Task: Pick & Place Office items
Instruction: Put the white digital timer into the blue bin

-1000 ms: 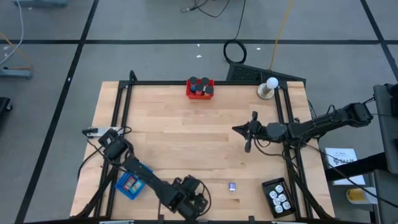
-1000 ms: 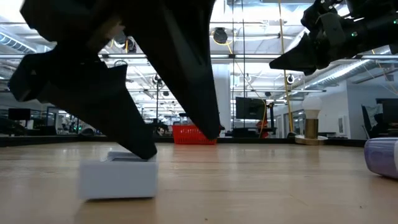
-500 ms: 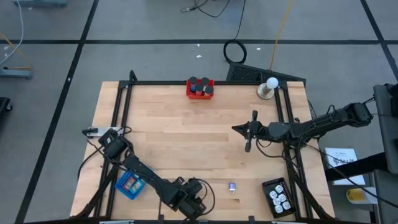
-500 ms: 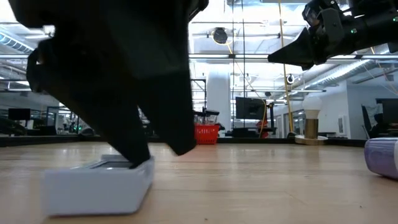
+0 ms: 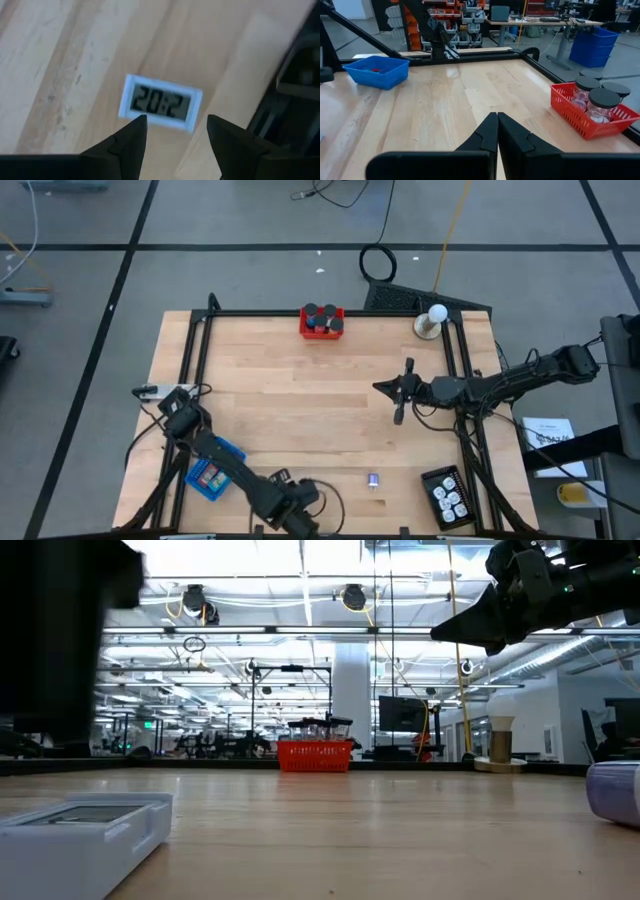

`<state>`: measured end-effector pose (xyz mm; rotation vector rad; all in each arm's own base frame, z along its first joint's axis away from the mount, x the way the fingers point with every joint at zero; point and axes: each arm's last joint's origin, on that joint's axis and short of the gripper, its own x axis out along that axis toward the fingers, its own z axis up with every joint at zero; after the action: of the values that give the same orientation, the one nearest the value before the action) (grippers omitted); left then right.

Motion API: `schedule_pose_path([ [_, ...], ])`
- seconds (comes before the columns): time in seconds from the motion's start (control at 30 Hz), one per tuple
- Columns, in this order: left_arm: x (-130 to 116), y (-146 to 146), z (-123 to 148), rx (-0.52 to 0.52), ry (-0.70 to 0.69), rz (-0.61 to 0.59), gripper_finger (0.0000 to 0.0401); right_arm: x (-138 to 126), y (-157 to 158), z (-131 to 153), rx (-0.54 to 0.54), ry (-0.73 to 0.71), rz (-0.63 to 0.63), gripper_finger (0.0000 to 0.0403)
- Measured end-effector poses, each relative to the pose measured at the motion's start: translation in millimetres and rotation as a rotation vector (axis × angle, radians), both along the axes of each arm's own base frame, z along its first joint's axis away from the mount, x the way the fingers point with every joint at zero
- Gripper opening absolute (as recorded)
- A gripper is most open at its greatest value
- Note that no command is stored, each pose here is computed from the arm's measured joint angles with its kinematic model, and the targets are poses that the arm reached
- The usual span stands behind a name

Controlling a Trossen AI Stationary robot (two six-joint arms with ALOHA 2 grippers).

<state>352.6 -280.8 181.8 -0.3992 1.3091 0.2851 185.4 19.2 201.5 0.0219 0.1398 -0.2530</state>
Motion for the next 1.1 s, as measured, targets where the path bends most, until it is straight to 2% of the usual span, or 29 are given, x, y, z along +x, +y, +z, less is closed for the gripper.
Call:
schedule_pose_path([
  [0.13,-12,-8,-8,0.091,-0.013,-0.125,0.0207,0,2,0,0.003,-0.001,0.008,0.0001],
  [0.23,-16,-10,-10,0.168,-0.056,-0.152,0.0178,0,4,0,0.002,-0.001,0.019,0.0001],
  [0.33,-15,-11,-12,0.186,-0.079,-0.175,0.0127,-1,5,0,0.002,-0.001,0.028,0.0001],
  [0.53,-5,-11,-24,0.104,-0.139,-0.288,0.0013,-1,6,0,0.015,-0.004,0.031,0.0000],
  [0.67,-5,-1,-34,0.102,-0.111,-0.272,0.0014,-1,7,0,0.025,-0.006,0.031,0.0000],
  [0.87,-4,5,-34,0.127,-0.085,-0.305,0.0004,-1,8,0,0.022,-0.006,0.035,0.0000],
  [1.1,-18,20,-32,0.245,0.068,-0.301,0.0006,-1,8,0,0.025,-0.006,0.035,0.0000],
])
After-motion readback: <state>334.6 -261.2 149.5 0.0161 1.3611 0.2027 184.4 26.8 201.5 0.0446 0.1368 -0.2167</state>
